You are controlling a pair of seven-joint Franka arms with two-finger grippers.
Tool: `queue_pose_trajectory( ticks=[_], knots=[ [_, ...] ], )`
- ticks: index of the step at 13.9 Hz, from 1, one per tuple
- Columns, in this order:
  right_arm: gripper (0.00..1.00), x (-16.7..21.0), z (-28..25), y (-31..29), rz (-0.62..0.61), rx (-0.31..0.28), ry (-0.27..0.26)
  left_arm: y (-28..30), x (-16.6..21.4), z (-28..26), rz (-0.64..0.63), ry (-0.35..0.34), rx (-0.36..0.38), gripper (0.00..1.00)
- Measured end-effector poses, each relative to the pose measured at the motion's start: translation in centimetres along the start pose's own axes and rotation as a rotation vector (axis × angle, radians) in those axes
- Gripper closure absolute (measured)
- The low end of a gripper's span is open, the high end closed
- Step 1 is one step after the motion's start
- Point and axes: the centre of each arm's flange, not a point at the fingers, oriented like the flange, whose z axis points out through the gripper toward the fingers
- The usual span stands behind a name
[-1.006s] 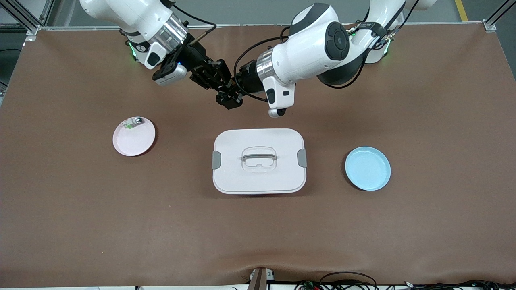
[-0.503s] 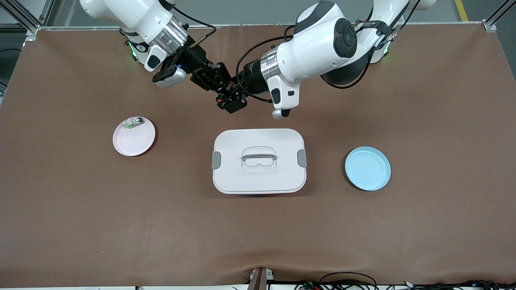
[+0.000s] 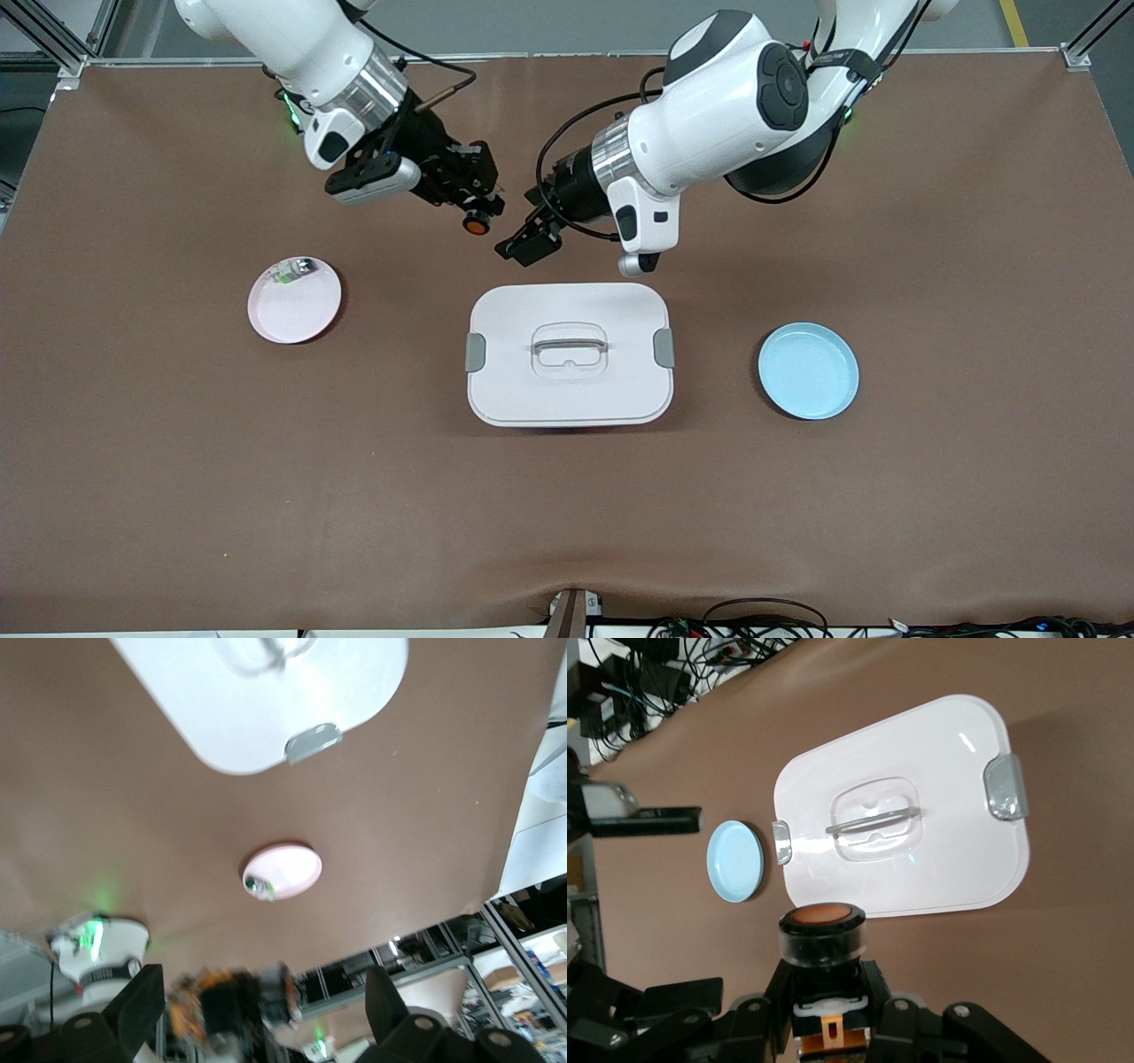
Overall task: Transfer orange switch to right arm and place
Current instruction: 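Open the left gripper and carry the switch toward the pink dish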
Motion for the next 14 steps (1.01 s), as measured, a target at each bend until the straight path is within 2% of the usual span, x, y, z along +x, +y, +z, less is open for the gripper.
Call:
queue_pose_trajectory(
  ticks=[3, 5, 8, 9, 11, 14],
  knots=[
    [0.65, 3.0, -0.1, 1.8, -0.169, -0.057, -0.016, -0.4, 1.3, 0.9, 0.134, 0.081, 0.027, 0.0],
    [0.65, 4.2, 0.7, 3.3, -0.235, -0.087, -0.04, -0.6, 3.2, 1.2, 0.241, 0.129, 0.061, 0.0],
    [0.65, 5.0, 1.1, 5.1, -0.382, -0.141, -0.084, -0.8, 7.0, 0.2, 0.383, 0.196, 0.163, 0.0],
    [0.65, 5.4, 0.9, 5.9, -0.462, -0.163, -0.102, -0.9, 8.2, -0.3, 0.427, 0.224, 0.204, 0.0],
    [0.65, 6.2, 0.5, 8.4, -0.592, -0.194, -0.172, -1.3, 10.6, -1.4, 0.487, 0.287, 0.288, 0.0],
    [0.65, 8.0, -0.8, 12.5, -0.754, -0.27, -0.249, -1.8, 13.8, -3.8, 0.491, 0.366, 0.385, 0.0]
  ],
)
